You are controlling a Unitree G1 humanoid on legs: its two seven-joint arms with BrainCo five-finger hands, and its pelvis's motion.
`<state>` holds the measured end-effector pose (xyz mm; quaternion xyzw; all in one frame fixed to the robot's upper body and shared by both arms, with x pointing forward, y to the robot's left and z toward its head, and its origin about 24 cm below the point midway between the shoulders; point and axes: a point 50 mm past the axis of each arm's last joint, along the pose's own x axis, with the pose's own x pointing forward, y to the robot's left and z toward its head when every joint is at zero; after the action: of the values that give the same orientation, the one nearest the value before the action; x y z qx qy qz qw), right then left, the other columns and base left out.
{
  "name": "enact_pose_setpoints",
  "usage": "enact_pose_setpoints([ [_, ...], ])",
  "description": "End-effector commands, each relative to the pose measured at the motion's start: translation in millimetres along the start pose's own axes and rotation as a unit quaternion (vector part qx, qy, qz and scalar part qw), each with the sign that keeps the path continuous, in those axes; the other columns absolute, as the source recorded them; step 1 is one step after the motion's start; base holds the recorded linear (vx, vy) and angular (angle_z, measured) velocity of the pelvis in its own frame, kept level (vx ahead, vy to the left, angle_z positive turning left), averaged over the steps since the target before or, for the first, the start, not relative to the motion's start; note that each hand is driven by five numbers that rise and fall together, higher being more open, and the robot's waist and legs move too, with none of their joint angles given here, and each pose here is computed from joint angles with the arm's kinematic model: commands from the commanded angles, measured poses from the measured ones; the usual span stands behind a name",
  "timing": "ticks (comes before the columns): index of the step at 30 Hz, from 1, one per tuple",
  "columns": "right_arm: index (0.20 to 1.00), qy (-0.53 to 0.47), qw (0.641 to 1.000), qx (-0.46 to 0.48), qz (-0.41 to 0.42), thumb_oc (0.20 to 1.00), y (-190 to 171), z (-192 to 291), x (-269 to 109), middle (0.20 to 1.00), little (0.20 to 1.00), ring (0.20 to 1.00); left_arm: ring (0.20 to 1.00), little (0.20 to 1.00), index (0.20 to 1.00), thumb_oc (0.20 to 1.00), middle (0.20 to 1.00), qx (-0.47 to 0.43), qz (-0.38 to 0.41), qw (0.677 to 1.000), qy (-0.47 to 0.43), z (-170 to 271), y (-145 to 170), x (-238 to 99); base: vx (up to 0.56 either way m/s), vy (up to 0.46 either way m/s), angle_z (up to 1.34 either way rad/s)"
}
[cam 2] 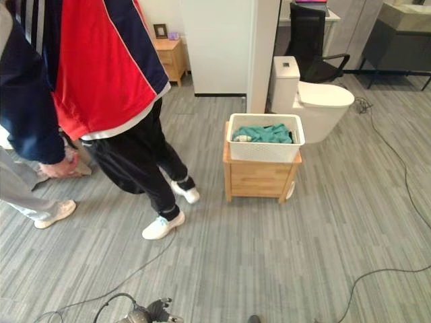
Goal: Grab the laundry basket,head to the washer,open it,put in the laundry and shut it.
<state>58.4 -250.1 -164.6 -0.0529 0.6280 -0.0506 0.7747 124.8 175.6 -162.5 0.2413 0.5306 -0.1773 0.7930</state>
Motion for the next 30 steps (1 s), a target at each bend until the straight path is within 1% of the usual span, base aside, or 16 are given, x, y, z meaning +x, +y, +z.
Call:
enact_pose_setpoints([
  [1,1.000,0.001,1.000,-0.007,-0.002,1.000,-2.0,12.9,0.9,1.000,1.000,1.000,1.000,1.000,1.000,1.000,1.000,0.043,0.001,0.999,-0.025,21.7,8.5,2.7,0.00,0.000,0.00],
  [7,1.000,0.001,1.000,-0.006,0.007,1.000,2.0,13.1,1.4,1.000,1.000,1.000,1.000,1.000,1.000,1.000,1.000,0.024,0.005,0.999,-0.024,21.3,10.0,2.7,0.00,0.000,0.00],
  [18,1.000,-0.021,0.999,-0.036,0.006,1.000,3.5,29.2,2.0,1.000,1.000,1.000,1.000,1.000,1.000,1.000,1.000,0.033,0.005,0.999,-0.021,20.9,9.8,2.8,0.01,-0.004,0.00],
  [24,1.000,-0.024,0.999,-0.032,0.015,1.000,8.4,29.9,2.4,1.000,1.000,1.000,1.000,1.000,1.000,1.000,1.000,0.036,0.006,0.999,-0.024,22.4,9.7,2.9,0.00,0.000,0.00],
  [30,1.000,-0.014,0.999,-0.035,0.006,1.000,2.7,25.0,1.8,1.000,1.000,1.000,1.000,1.000,1.000,1.000,1.000,0.036,0.011,0.999,-0.017,19.0,13.3,2.4,0.01,-0.027,0.01],
])
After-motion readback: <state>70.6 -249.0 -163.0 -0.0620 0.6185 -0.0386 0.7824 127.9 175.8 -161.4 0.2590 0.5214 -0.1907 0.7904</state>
